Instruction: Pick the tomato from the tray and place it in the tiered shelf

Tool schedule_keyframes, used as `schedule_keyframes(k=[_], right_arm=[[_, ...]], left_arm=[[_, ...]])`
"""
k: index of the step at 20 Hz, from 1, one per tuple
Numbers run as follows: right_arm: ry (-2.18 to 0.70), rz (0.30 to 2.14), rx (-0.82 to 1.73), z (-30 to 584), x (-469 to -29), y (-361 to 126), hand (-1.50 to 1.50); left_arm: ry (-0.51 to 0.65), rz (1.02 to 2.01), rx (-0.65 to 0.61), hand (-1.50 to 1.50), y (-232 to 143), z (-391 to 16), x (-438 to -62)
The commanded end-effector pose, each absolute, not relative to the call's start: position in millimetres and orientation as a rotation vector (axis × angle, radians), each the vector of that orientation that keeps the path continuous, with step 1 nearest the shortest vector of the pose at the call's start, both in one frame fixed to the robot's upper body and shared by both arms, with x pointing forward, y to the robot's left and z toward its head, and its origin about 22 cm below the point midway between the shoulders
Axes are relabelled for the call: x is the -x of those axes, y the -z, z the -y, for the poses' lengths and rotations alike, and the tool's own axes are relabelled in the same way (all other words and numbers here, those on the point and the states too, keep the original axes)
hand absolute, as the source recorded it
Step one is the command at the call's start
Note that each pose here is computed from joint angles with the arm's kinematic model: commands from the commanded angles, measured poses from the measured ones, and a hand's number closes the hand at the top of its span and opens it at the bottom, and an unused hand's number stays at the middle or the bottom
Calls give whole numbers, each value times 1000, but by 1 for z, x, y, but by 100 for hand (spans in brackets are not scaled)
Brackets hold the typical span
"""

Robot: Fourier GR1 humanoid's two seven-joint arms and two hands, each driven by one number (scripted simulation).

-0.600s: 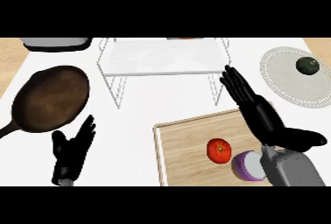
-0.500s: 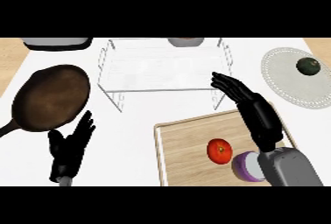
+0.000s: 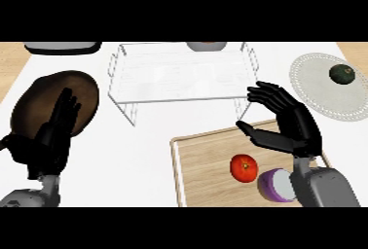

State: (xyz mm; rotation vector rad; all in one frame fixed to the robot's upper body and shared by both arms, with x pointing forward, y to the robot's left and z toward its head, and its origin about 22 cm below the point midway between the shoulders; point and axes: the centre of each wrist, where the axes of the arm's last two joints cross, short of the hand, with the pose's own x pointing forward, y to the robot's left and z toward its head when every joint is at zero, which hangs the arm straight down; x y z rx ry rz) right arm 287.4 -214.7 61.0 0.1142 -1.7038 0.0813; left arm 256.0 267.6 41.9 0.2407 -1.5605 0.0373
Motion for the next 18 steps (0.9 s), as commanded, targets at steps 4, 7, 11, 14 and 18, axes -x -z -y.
schedule_keyframes(k=[4, 7, 11, 14, 18], right_arm=[[-285, 1750, -193, 241, -261, -113, -150], [-575, 1654, -83, 248, -254, -144, -150], [-831, 1537, -1, 234, -234, -171, -150], [-1044, 1465, 220, 226, -232, -191, -150], [-1207, 1343, 460, 207, -227, -212, -150]], left_arm=[[-56, 1619, -254, 0, -61, -274, -255], [-42, 1605, -278, 0, -50, -268, -249], [-37, 1597, -250, 0, -60, -276, -249], [-52, 1604, -259, 0, -61, -270, -260], [-25, 1612, -227, 0, -61, -261, -256]])
